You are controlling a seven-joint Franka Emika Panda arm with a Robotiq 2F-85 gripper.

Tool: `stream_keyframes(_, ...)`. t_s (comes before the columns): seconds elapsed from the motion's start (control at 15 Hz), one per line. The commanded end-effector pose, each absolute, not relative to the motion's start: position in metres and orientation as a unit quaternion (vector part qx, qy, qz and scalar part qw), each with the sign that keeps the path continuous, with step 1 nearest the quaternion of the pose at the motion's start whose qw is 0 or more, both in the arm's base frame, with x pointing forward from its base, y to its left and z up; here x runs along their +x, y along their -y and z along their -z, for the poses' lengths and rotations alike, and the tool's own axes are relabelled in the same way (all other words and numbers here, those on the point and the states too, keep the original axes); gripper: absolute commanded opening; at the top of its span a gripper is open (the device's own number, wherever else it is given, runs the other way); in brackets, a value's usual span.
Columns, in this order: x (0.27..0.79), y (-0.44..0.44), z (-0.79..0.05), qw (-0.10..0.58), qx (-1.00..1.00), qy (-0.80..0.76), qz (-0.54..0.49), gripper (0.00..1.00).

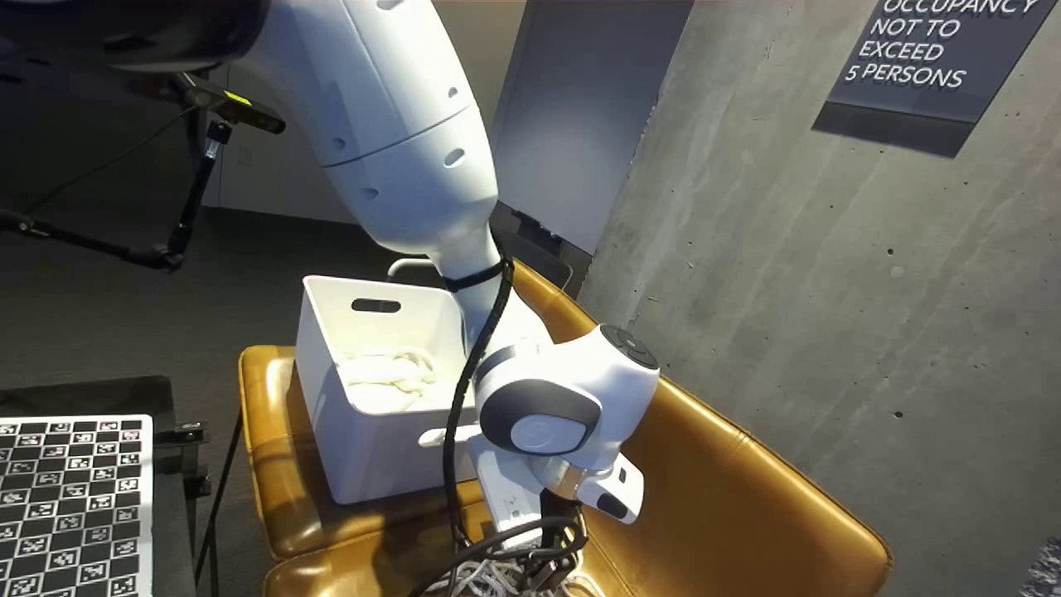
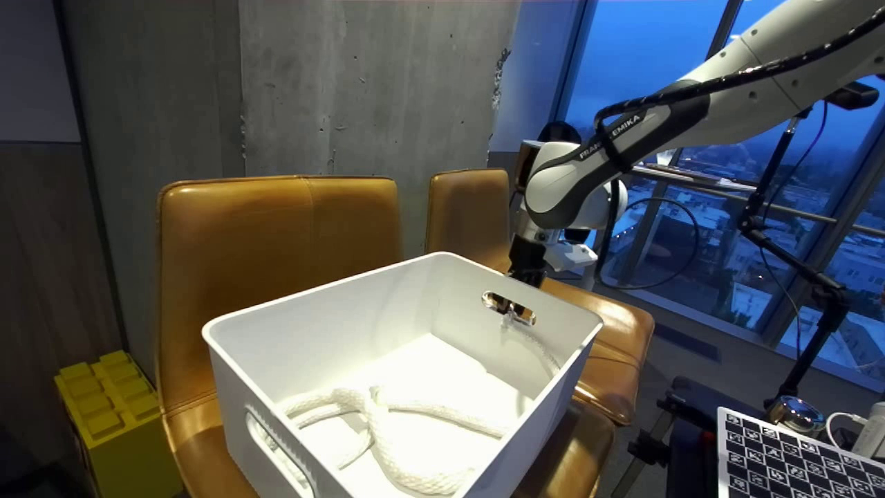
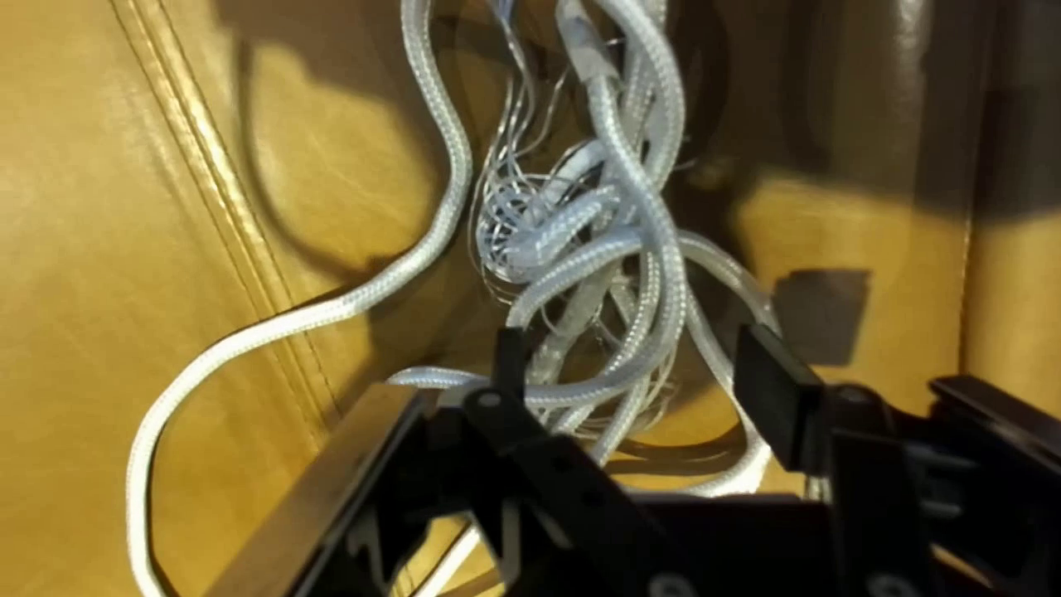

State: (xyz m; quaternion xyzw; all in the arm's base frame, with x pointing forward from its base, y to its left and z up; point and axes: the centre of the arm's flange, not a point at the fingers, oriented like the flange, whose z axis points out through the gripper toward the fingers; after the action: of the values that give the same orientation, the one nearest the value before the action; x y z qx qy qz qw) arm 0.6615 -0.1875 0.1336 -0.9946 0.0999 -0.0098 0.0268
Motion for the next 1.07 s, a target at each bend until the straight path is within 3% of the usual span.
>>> stream_keyframes(0.0, 0.66, 0.193, -0.128, 0.02, -0.994, -0.108, 0.001, 0.91)
stream_keyframes(0.13, 0.659, 0.195, -0.125, 0.021, -0.994, -0.111, -0.001, 0.59)
stream_keyframes(0.2, 0.659, 0.195, -0.124, 0.021, -0.994, -0.111, -0.002, 0.58)
stream_keyframes(0.67, 0.657, 0.19, -0.124, 0.02, -0.994, -0.11, -0.004, 0.05)
stream_keyframes(0.73, 0.657, 0.187, -0.129, 0.02, -0.994, -0.108, -0.004, 0.0)
stream_keyframes(1.0, 0.657, 0.172, -0.179, 0.019, -0.995, -0.1, 0.007, 0.01)
